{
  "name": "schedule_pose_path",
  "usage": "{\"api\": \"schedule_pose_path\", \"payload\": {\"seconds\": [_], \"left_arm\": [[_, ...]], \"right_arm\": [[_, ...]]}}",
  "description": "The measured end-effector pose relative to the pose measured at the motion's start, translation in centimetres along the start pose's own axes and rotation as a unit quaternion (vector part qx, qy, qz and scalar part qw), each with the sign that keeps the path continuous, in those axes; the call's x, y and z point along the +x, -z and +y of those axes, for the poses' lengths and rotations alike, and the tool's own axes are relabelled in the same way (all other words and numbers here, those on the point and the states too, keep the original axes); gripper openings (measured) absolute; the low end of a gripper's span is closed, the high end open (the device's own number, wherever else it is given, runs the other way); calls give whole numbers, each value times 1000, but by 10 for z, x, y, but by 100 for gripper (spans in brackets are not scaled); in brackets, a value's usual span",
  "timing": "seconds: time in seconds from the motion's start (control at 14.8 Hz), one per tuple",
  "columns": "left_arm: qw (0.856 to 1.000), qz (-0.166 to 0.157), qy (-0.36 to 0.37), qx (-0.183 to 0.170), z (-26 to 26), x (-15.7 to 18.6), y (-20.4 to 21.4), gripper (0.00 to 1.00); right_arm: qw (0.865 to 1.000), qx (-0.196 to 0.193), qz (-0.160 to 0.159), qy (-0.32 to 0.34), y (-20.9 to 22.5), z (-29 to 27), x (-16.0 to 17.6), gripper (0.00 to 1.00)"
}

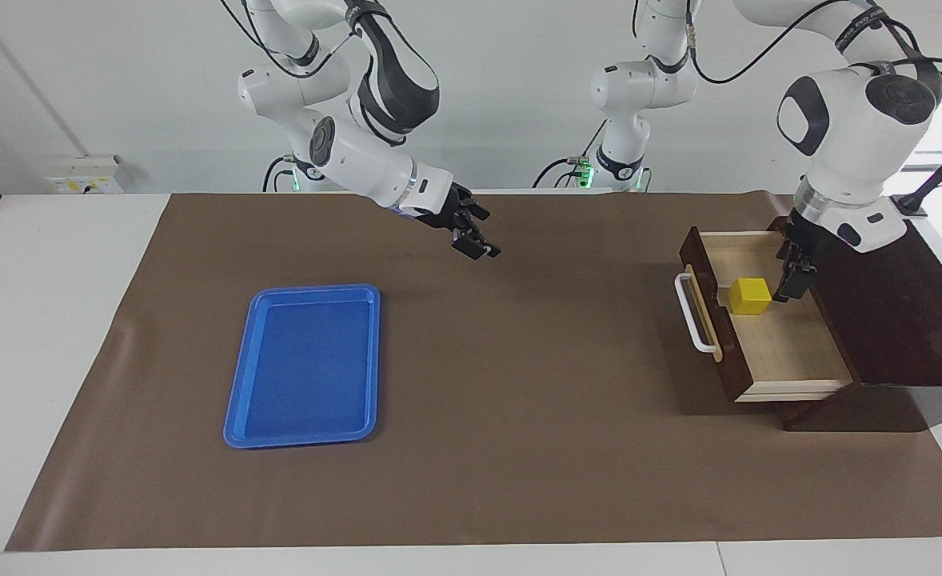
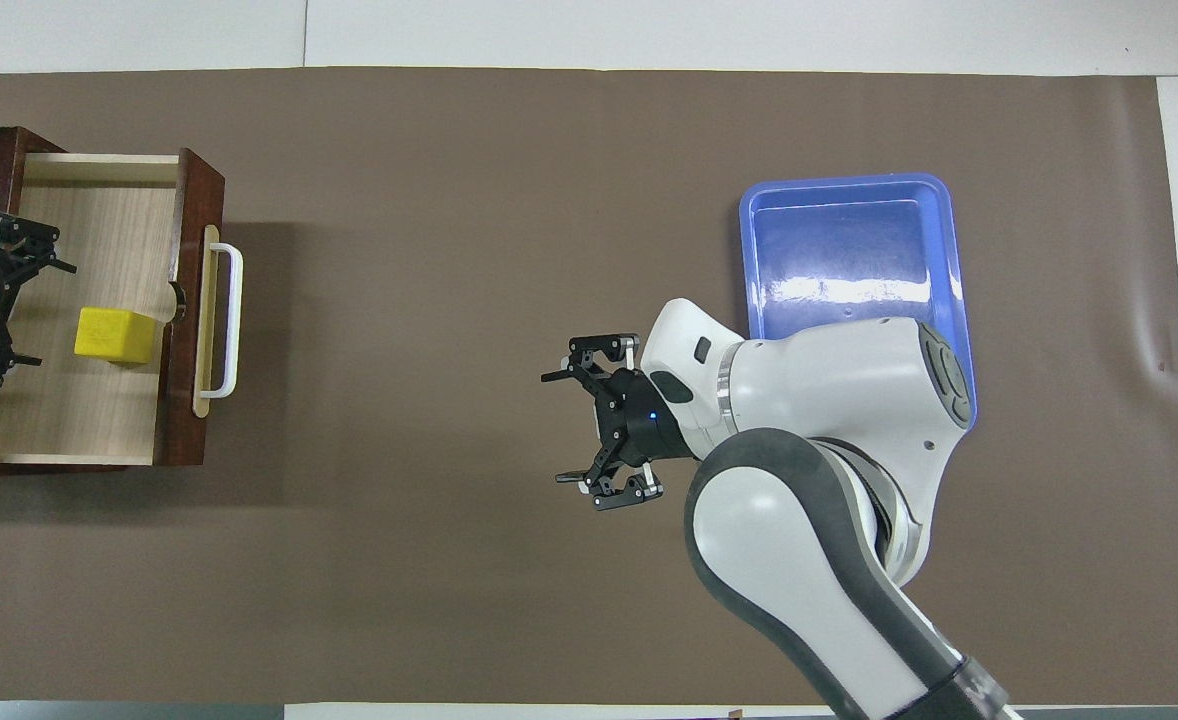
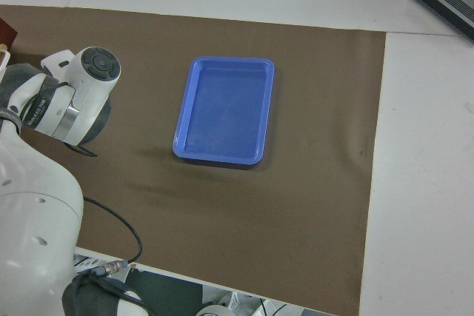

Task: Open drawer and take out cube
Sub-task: 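Grasp the yellow cube inside the drawer with the left gripper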

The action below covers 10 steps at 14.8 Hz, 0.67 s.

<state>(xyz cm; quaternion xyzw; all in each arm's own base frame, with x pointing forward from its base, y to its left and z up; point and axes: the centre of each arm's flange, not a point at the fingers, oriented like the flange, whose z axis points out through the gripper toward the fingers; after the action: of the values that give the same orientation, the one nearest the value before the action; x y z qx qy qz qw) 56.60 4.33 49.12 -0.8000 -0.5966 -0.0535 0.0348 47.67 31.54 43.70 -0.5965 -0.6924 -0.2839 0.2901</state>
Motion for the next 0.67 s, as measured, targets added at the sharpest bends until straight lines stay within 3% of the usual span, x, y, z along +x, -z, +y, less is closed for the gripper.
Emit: {"api": "schedule_pose_path", "payload": {"seconds": [0.27,0.67], "left_arm": [[998,0,69,-11,-6,-8,-30,100],[996,-3,90,-11,-12,-16,-56,100]], "right_arm": [[1000,23,14,-16,-6,-3,-5,100],[998,47,23,-26,-13,-7,-9,100]]}}
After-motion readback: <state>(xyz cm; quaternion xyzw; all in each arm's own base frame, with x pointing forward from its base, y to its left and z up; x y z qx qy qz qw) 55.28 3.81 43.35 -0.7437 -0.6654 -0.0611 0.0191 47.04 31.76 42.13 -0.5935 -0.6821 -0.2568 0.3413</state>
